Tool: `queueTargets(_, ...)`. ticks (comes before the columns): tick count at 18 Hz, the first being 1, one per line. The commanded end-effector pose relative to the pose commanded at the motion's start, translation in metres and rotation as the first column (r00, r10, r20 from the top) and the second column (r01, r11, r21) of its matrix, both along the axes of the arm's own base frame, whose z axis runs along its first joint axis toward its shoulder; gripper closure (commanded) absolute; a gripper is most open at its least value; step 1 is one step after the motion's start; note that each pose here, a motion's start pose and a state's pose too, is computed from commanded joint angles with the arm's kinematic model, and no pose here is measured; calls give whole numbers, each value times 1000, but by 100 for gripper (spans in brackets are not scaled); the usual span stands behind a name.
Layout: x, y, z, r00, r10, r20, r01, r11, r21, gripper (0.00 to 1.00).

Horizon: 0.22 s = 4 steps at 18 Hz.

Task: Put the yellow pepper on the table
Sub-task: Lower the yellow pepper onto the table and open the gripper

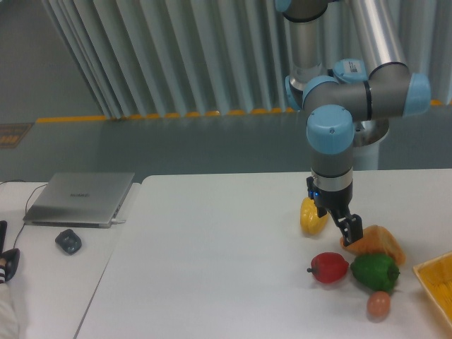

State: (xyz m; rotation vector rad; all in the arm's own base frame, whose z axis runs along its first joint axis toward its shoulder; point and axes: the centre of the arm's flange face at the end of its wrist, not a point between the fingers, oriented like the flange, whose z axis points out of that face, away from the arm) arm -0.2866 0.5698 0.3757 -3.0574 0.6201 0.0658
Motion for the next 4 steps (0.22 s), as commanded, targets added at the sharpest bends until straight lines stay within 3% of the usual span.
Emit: queueTargets(4, -11, -8, -1, 1000, -1, -4, 1, 1000, -6, 0)
